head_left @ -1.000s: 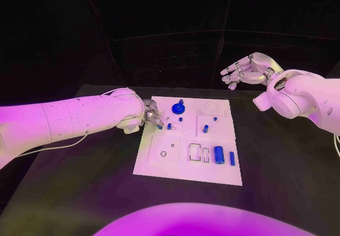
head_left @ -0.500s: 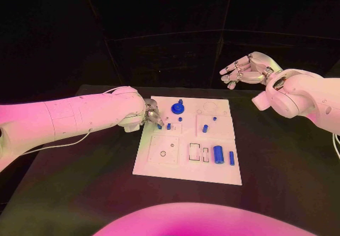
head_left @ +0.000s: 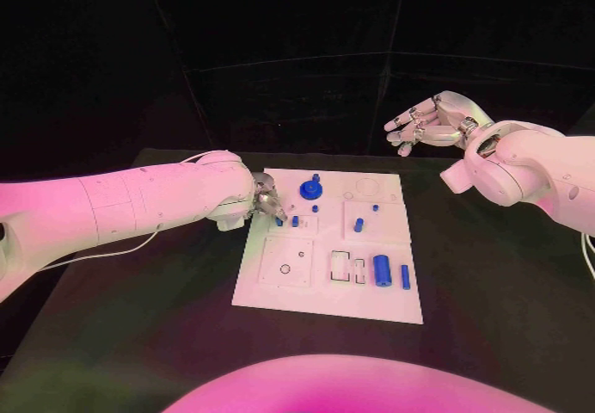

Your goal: Assemble the parts on the task board

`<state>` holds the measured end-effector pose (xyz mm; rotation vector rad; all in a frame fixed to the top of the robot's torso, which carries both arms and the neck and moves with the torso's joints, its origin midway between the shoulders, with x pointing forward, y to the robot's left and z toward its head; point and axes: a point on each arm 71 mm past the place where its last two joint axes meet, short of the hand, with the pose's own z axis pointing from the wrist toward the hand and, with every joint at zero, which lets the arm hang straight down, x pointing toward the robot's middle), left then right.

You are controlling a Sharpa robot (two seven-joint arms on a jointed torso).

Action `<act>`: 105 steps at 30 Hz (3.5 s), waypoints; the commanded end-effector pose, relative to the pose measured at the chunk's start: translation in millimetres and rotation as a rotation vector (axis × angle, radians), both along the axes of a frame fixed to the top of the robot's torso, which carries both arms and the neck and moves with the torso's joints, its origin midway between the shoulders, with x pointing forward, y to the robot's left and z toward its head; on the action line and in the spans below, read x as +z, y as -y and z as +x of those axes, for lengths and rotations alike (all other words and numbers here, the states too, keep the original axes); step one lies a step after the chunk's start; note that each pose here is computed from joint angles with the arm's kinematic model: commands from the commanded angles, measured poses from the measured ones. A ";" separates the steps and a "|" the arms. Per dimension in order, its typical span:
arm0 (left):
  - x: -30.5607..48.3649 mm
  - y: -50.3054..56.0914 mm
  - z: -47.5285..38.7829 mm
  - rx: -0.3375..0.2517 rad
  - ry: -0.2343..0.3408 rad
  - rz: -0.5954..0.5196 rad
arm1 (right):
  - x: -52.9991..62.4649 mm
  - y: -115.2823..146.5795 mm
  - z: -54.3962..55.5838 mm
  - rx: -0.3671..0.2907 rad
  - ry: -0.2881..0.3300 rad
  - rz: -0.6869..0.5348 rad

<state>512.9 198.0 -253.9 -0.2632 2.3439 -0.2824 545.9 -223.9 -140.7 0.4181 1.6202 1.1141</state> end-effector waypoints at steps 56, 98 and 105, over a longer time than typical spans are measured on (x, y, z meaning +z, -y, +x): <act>41.1 28.6 13.3 -0.248 0.356 -0.457 | 2.6 0.7 0.5 0.000 0.016 0.009; 19.6 62.4 35.2 -0.601 0.438 -0.141 | 4.2 -10.6 -3.4 0.039 0.032 0.026; 16.3 65.5 36.1 -0.601 0.410 -0.131 | 4.1 -12.3 -3.2 0.040 0.031 0.026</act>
